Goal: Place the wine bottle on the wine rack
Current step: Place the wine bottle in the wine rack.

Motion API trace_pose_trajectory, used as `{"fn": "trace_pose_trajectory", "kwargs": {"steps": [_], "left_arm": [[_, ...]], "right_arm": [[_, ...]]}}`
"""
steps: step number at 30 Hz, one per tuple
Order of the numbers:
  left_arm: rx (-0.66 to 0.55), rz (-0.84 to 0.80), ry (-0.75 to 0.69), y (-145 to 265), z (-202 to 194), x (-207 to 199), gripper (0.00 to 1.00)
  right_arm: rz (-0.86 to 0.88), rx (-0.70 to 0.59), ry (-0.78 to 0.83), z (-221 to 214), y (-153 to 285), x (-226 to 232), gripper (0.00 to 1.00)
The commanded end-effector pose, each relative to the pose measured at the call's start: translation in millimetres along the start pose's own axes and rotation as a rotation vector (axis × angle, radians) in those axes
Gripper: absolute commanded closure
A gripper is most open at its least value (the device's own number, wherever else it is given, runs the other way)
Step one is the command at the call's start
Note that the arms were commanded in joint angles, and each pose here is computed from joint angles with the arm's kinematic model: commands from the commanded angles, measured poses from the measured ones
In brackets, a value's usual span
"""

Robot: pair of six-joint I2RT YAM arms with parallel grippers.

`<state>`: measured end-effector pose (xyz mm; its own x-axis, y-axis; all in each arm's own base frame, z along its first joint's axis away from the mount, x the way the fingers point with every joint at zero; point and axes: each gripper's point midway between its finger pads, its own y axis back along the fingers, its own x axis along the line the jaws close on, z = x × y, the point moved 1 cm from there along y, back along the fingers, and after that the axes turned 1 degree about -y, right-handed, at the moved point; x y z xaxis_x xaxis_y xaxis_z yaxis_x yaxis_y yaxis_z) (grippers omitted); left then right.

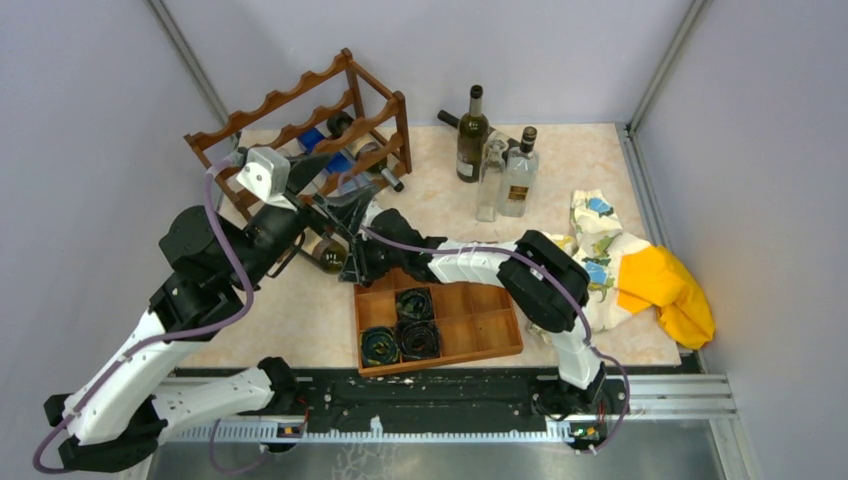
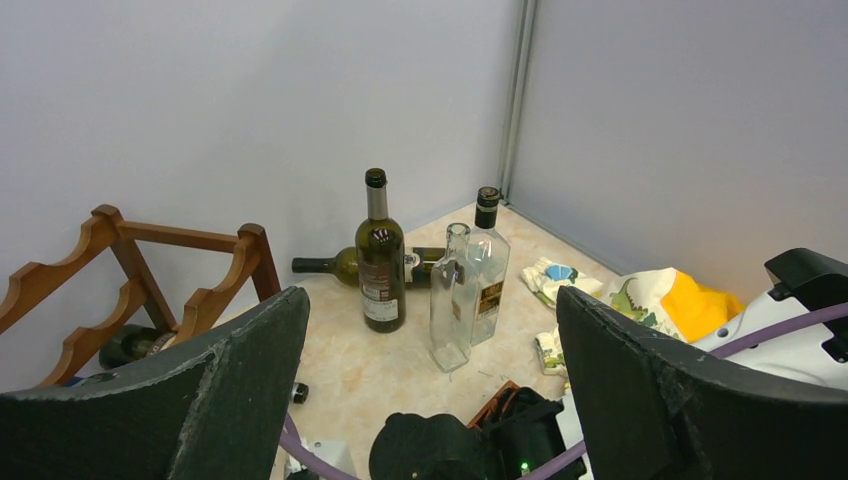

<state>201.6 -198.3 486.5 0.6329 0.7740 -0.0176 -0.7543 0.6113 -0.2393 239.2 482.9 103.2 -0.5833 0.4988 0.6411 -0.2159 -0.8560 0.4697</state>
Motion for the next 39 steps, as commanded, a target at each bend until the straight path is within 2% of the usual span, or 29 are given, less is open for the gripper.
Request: {"fn": "trace_pose_trajectory", "kwargs": {"steps": [1, 18, 39], "left_arm": [[-0.028, 0.006, -0.006, 2, 15, 2, 0.01], [-0.011, 0.021, 0.013, 7, 15, 5, 0.01], [0.016, 0.029, 0.027, 6, 13, 5, 0.01]], "right_arm": [[0.178, -0.262, 0.097, 69, 0, 72, 1.0], [0.061, -0.359, 0.077, 78, -31, 73, 1.0], [0.04, -0.552, 0.286, 98, -67, 73, 1.0]]}}
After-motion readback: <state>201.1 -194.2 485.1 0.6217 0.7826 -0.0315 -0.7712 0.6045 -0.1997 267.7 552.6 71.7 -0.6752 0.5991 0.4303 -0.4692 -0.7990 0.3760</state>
